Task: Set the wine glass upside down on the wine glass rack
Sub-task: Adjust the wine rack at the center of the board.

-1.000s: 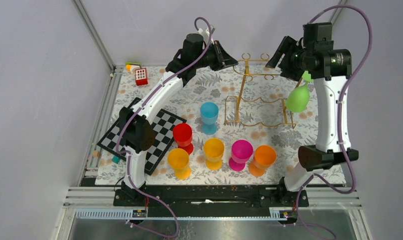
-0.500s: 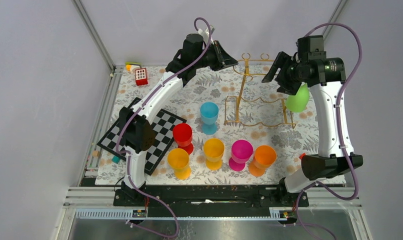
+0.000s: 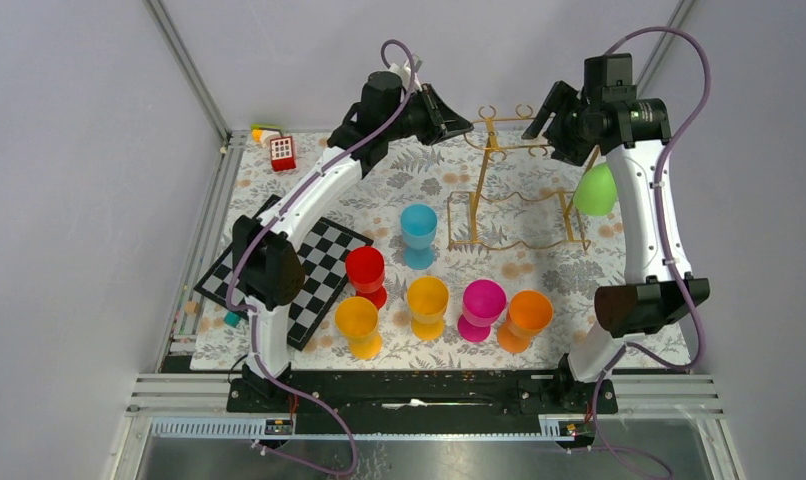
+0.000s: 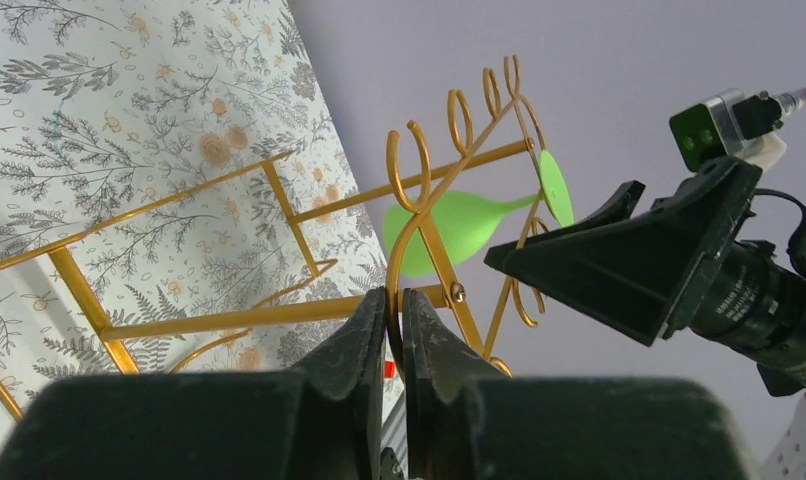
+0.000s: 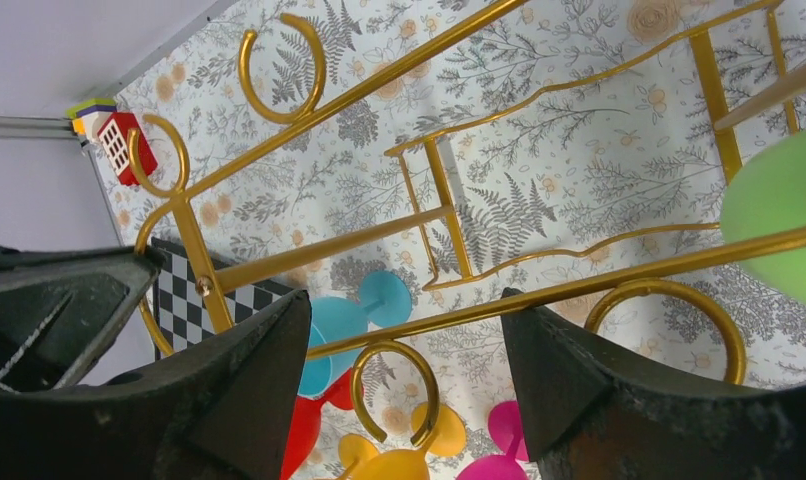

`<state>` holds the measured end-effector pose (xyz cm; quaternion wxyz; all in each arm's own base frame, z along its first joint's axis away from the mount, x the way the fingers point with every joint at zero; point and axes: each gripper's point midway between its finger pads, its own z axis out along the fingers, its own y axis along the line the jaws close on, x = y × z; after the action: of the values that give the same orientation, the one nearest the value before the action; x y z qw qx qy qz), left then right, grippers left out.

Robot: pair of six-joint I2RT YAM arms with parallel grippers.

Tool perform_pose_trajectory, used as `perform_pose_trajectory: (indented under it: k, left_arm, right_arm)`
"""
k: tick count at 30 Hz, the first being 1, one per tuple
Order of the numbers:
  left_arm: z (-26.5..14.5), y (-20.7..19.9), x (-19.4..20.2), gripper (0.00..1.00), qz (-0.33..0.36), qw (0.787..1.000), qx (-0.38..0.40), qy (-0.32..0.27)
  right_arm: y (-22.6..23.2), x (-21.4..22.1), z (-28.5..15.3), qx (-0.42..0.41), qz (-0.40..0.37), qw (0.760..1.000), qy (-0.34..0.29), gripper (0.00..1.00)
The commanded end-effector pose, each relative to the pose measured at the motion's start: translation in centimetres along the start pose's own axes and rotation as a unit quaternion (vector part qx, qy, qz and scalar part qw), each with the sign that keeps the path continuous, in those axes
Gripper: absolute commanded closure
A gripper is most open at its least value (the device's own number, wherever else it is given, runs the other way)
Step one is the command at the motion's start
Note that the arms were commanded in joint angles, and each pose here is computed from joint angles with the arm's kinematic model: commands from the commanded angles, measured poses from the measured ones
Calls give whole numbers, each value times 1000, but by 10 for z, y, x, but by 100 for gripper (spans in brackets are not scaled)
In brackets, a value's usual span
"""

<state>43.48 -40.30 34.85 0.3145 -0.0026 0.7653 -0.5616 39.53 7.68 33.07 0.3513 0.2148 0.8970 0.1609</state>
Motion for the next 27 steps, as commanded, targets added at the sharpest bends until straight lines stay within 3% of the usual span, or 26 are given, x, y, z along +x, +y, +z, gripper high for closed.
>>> perform_pose_trajectory:
  k: [1, 8, 27]
  left_arm:
    - [-18, -25, 21, 100, -18, 999, 23, 38]
    - [-24, -36, 33, 100, -46, 997, 33, 59]
    - [-32, -62, 91, 100, -96, 985, 58, 129]
  right_arm:
    - [20, -27, 6, -23, 6, 999, -37, 24]
    - [33, -41, 10, -31, -12, 999, -28, 24]
    - [45, -20, 42, -66, -10, 997, 43, 27]
